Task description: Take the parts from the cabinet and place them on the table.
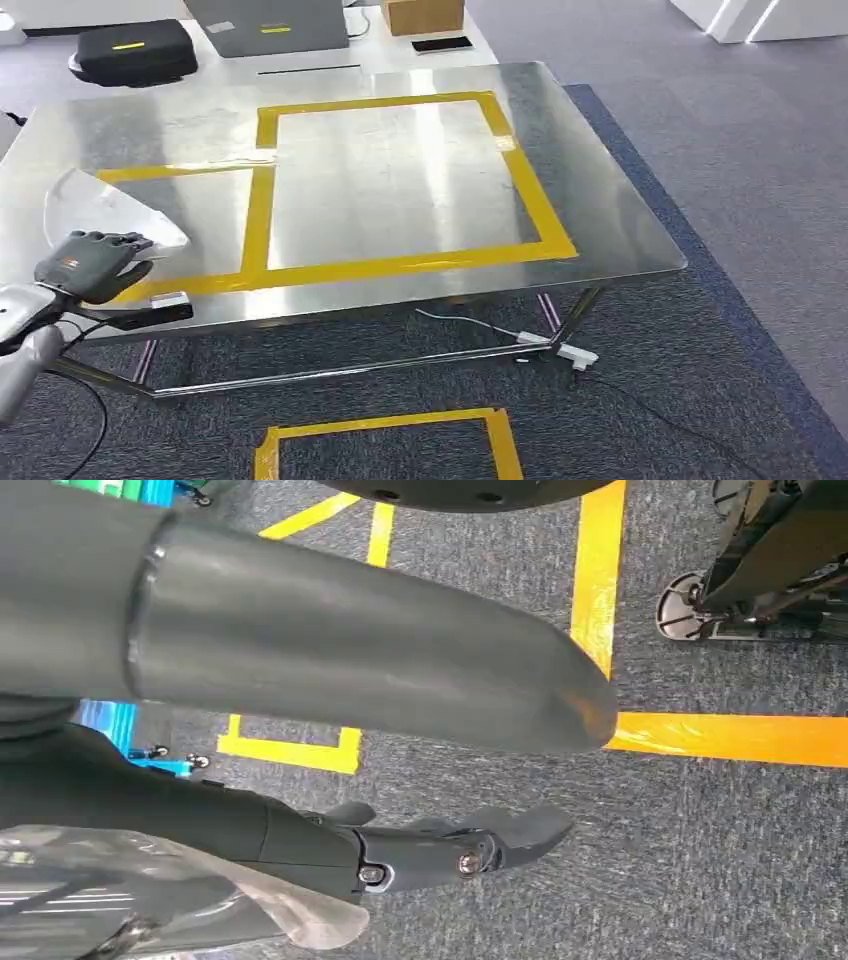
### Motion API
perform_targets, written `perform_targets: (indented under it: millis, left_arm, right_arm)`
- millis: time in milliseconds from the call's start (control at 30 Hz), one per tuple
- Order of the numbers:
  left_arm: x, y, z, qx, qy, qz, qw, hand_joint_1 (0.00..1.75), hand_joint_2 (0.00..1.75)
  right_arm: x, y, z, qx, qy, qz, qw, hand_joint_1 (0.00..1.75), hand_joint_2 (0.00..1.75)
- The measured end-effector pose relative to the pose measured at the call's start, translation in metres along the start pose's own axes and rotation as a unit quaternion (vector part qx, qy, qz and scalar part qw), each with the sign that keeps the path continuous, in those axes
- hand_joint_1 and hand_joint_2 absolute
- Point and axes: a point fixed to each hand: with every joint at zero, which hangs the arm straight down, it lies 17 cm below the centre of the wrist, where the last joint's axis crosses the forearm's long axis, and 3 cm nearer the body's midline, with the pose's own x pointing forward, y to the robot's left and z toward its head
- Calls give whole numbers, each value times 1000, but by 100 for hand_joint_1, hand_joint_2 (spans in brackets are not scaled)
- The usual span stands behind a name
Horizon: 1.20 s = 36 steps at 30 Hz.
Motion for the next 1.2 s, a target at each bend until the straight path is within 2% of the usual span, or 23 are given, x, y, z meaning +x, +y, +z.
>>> perform_targets:
  millis: [133,200,267,300,333,367,633,667,1200]
  left_arm:
    - [1,0,0,0,-2,5,1000,175,175]
    - [18,-2,-6,-2,-6,50,999,175,175]
    - [20,-1,-7,0,-5,54,999,175,175]
    - [21,0,-8,1,-5,55,998,0,0]
    - [22,1,-9,3,-5,56,998,0,0]
    - [22,2,-9,5,-4,56,998,0,175]
    - [26,13,-17,22,12,60,998,0,175]
    - [27,14,-18,23,13,63,998,0,0]
    - [13,25,-22,39,50,81,995,0,0]
  right_arm:
    - [0,0,0,0,0,0,1000,0,0]
    - [1,-1,0,-1,-2,11,1000,0,0]
    - [0,0,0,-2,-1,12,1000,0,0]
    - [0,0,0,-1,0,12,1000,0,0]
    - [0,0,0,-2,0,12,1000,0,0]
    - [0,-1,0,-2,0,13,1000,0,0]
    - [-1,-1,0,-4,2,14,1000,0,0]
    - [-1,-1,0,-4,3,13,1000,0,0]
    - [-3,-1,0,-4,8,14,1000,0,0]
